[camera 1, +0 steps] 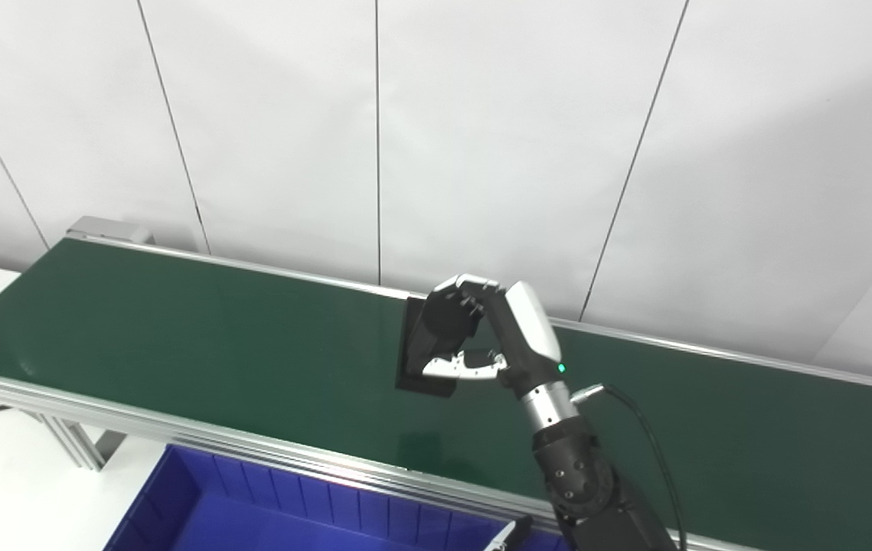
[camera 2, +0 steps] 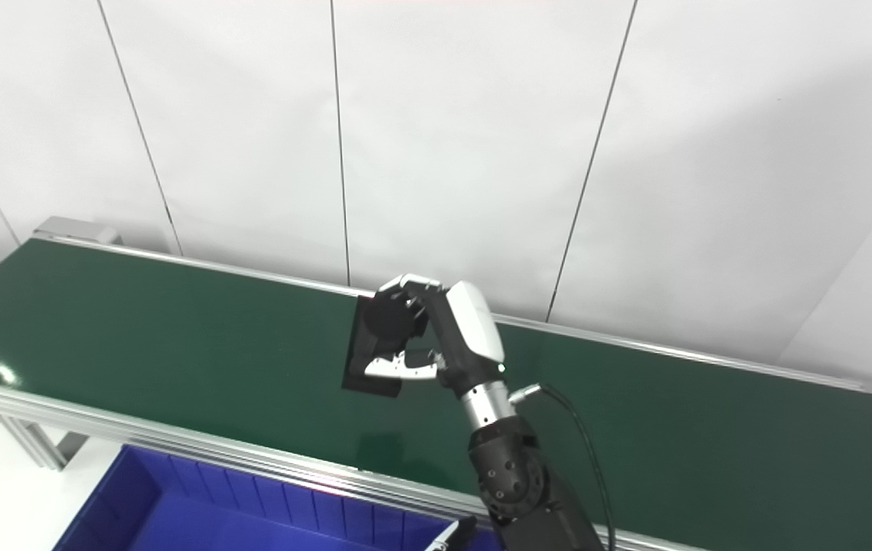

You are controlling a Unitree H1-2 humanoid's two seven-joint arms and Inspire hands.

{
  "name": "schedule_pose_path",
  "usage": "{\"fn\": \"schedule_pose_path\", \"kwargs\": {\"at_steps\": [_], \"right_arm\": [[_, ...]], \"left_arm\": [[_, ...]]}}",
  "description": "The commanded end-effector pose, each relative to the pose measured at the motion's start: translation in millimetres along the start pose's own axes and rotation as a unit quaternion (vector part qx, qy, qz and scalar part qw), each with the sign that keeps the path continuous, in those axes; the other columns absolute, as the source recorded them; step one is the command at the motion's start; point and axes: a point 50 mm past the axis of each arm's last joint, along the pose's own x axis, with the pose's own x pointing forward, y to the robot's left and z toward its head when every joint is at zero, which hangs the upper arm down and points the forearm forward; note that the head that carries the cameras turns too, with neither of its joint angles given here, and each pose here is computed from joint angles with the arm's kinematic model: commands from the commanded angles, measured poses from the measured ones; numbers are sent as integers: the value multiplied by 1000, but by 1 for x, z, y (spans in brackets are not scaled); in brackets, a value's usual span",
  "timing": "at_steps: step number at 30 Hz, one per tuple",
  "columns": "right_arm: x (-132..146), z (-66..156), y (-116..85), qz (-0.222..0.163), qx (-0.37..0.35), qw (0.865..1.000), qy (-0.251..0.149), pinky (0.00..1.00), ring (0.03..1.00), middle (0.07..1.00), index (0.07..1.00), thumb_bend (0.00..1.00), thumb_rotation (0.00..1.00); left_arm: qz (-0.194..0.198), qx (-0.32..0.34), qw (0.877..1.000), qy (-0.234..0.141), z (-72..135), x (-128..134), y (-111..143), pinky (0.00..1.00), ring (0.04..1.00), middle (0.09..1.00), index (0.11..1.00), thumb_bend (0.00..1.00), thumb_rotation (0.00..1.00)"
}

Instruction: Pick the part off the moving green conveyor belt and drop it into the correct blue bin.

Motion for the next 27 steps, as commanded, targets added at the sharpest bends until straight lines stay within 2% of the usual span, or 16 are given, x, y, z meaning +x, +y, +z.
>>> {"fn": "schedule_pose_path", "kwargs": {"at_steps": [1, 5, 10, 14, 18, 27], "right_arm": [[15, 25, -14, -31, 12, 999, -34, 310, 395, 465, 531, 515, 0], [9, 37, -27, -61, 13, 997, -40, 294, 386, 460, 533, 515, 0], [-2, 46, -44, -93, 11, 995, -44, 271, 374, 468, 540, 512, 0], [-13, 49, -56, -121, 16, 992, -32, 245, 368, 472, 542, 511, 0], [-24, 52, -66, -150, 24, 988, -25, 251, 369, 473, 545, 511, 0], [-63, 55, -77, -181, 14, 983, 8, 273, 382, 486, 536, 513, 0]], "left_arm": [[5, -6, 1000, -29, 9, 3, 6, 910, 996, 979, 997, 1000, 903], [5, 6, 999, -33, 10, 1, 17, 914, 999, 988, 1000, 1000, 922], [8, 7, 999, -35, 11, -3, 31, 983, 1000, 990, 1000, 1000, 925], [5, -3, 999, -37, 13, -9, 44, 999, 1000, 1000, 1000, 1000, 915], [10, -5, 999, -37, 14, -13, 55, 999, 1000, 1000, 1000, 1000, 958], [15, -22, 999, -39, 16, -21, 83, 1000, 1000, 997, 1000, 1000, 994]]}}
